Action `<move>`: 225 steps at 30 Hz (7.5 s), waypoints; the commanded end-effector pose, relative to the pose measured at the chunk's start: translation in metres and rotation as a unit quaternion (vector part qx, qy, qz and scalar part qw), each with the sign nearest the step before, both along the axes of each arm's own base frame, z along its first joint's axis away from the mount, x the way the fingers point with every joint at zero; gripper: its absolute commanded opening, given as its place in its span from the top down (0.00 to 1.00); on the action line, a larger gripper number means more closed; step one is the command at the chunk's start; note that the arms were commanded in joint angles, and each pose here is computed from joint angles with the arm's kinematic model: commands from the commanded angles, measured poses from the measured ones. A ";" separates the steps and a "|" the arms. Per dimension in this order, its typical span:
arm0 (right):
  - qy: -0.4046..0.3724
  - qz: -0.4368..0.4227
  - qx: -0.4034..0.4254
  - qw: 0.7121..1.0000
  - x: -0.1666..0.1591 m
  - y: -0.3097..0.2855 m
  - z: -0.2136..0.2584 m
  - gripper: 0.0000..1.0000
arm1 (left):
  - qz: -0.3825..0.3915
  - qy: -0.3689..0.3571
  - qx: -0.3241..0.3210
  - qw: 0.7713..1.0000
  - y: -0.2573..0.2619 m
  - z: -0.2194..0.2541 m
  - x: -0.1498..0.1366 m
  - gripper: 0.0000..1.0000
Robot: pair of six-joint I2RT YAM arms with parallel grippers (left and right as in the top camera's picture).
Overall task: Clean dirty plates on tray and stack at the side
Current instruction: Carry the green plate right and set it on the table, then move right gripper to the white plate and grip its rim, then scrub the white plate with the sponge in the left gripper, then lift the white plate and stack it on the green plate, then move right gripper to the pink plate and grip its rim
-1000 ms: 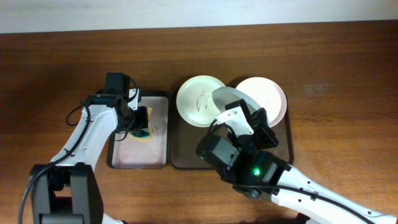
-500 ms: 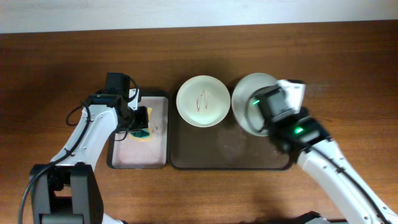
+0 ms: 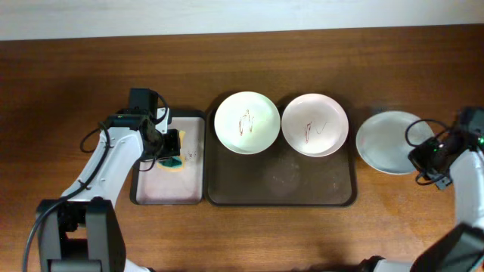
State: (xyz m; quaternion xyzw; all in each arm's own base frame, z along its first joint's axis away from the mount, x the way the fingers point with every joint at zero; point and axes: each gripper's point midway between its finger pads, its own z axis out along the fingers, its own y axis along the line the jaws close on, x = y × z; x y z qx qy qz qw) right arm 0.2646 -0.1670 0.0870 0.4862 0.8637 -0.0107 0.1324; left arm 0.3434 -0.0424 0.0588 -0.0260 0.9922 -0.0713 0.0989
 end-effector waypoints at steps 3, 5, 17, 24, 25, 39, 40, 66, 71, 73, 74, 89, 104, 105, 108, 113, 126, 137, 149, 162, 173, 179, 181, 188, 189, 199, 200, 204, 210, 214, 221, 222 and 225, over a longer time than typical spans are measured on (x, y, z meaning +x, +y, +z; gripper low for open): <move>0.000 0.000 0.053 0.999 0.010 -0.004 -0.028 0.96 | -0.007 0.003 -0.004 1.000 -0.001 -0.003 -0.001 1.00; -0.028 0.022 0.069 0.997 0.023 0.003 -0.026 0.91 | -0.007 0.003 -0.004 1.000 -0.001 -0.003 -0.001 1.00; -0.127 0.344 0.178 0.913 0.084 0.167 0.001 0.46 | -0.007 0.003 -0.004 1.000 -0.001 -0.003 -0.001 0.95; -0.119 0.462 0.132 0.869 0.096 0.257 0.013 0.43 | -0.007 0.003 -0.004 1.000 -0.001 -0.003 -0.001 0.94; -0.118 0.466 0.125 0.868 0.097 0.266 0.013 0.41 | -0.007 0.003 -0.004 1.000 -0.001 -0.003 -0.001 0.94; -0.053 0.384 0.145 0.910 0.096 0.363 -0.066 0.49 | -0.007 0.003 -0.004 1.000 -0.001 -0.003 -0.001 0.91; -0.046 0.372 0.149 0.915 0.095 0.363 -0.072 0.50 | -0.007 0.003 -0.004 1.000 -0.001 -0.003 -0.001 0.91; 0.131 0.448 0.162 0.870 0.023 0.341 -0.073 0.69 | -0.007 0.003 -0.004 1.000 -0.001 -0.003 -0.001 0.90; 0.091 0.476 0.024 0.874 0.073 0.314 -0.049 0.70 | -0.007 0.003 -0.004 1.000 -0.001 -0.003 -0.001 0.90; 0.087 0.481 0.018 0.872 0.075 0.313 -0.052 0.69 | -0.007 0.003 -0.004 1.000 -0.001 -0.003 -0.001 0.89; 0.089 0.480 0.018 0.872 0.074 0.312 -0.054 0.69 | -0.007 0.003 -0.004 1.000 -0.001 -0.003 -0.001 0.90; 0.070 0.493 0.095 0.862 0.056 0.336 -0.081 0.96 | -0.007 0.003 -0.004 1.000 -0.001 -0.003 -0.001 0.95; 0.092 0.502 0.100 0.854 0.041 0.343 -0.081 0.96 | -0.103 -0.022 -0.198 0.975 -0.125 0.024 -0.003 1.00; 0.092 0.502 0.100 0.854 0.041 0.343 -0.081 0.96 | -0.093 -0.012 -0.202 0.975 -0.138 0.021 -0.005 1.00; 0.093 0.502 0.100 0.854 0.041 0.343 -0.081 0.96 | -0.088 0.014 -0.211 0.974 -0.167 0.007 -0.013 1.00; 0.093 0.502 0.100 0.854 0.041 0.343 -0.081 0.96 | -0.118 0.046 -0.210 0.970 -0.209 -0.023 -0.031 1.00; 0.100 0.501 0.100 0.854 0.038 0.341 -0.082 0.96 | -0.018 0.030 0.020 0.999 -0.138 -0.081 -0.016 1.00; 0.108 0.499 0.090 0.855 0.036 0.337 -0.082 0.87 | -0.028 -0.050 0.042 0.998 -0.119 -0.004 0.001 1.00; 0.090 0.503 0.106 0.853 0.041 0.345 -0.081 0.96 | 0.055 -0.049 0.056 0.996 -0.035 0.018 0.011 1.00; -0.051 0.501 -0.174 0.846 0.078 0.270 0.068 0.96 | 0.012 -0.031 0.049 0.998 -0.013 -0.039 -0.009 0.57; -0.091 0.484 -0.426 0.759 0.068 0.287 0.137 0.96 | 0.022 -0.077 0.066 0.995 -0.007 -0.035 0.011 0.13; -0.099 0.485 -0.446 0.746 0.064 0.295 0.144 0.96 | 0.020 -0.060 0.069 0.996 -0.008 -0.055 0.012 0.13; -0.101 0.482 -0.445 0.748 0.064 0.294 0.144 0.96 | 0.021 -0.064 0.068 0.995 -0.008 -0.057 0.015 0.32; -0.105 0.469 -0.370 0.795 0.066 0.291 0.125 0.96 | 0.023 -0.090 0.063 0.994 -0.010 -0.050 0.028 1.00; -0.097 0.449 -0.353 0.815 0.066 0.281 0.120 0.96 | 0.023 -0.090 0.064 0.994 -0.010 -0.047 0.029 1.00; -0.048 0.220 -0.165 0.960 0.054 0.122 0.104 0.96 | 0.017 -0.004 0.083 0.996 -0.002 -0.040 -0.014 0.21; -0.040 0.197 -0.151 0.968 0.048 0.108 0.100 0.96 | 0.016 0.004 0.084 0.996 -0.001 -0.041 -0.017 0.21; -0.017 0.079 -0.109 0.991 0.019 0.040 0.091 0.96 | 0.008 0.018 0.061 0.998 -0.011 -0.043 -0.024 0.35; 0.033 -0.022 -0.088 0.995 -0.008 -0.019 0.063 0.96 | -0.006 0.037 0.065 0.997 -0.018 -0.054 -0.032 0.45; 0.053 -0.018 -0.068 0.996 0.002 -0.023 0.038 0.96 | -0.008 0.064 0.070 0.995 -0.016 -0.068 -0.042 0.78; -0.028 0.098 0.042 0.994 0.041 0.019 0.030 0.73 | -0.007 0.068 0.075 0.995 -0.014 -0.070 -0.041 0.71; -0.058 0.134 0.071 0.987 0.051 0.034 0.034 0.69 | -0.007 0.069 0.075 0.995 -0.014 -0.068 -0.041 0.32; -0.092 0.241 0.107 0.960 0.069 0.079 0.041 0.63 | -0.007 0.060 0.074 0.995 -0.017 -0.056 -0.030 0.28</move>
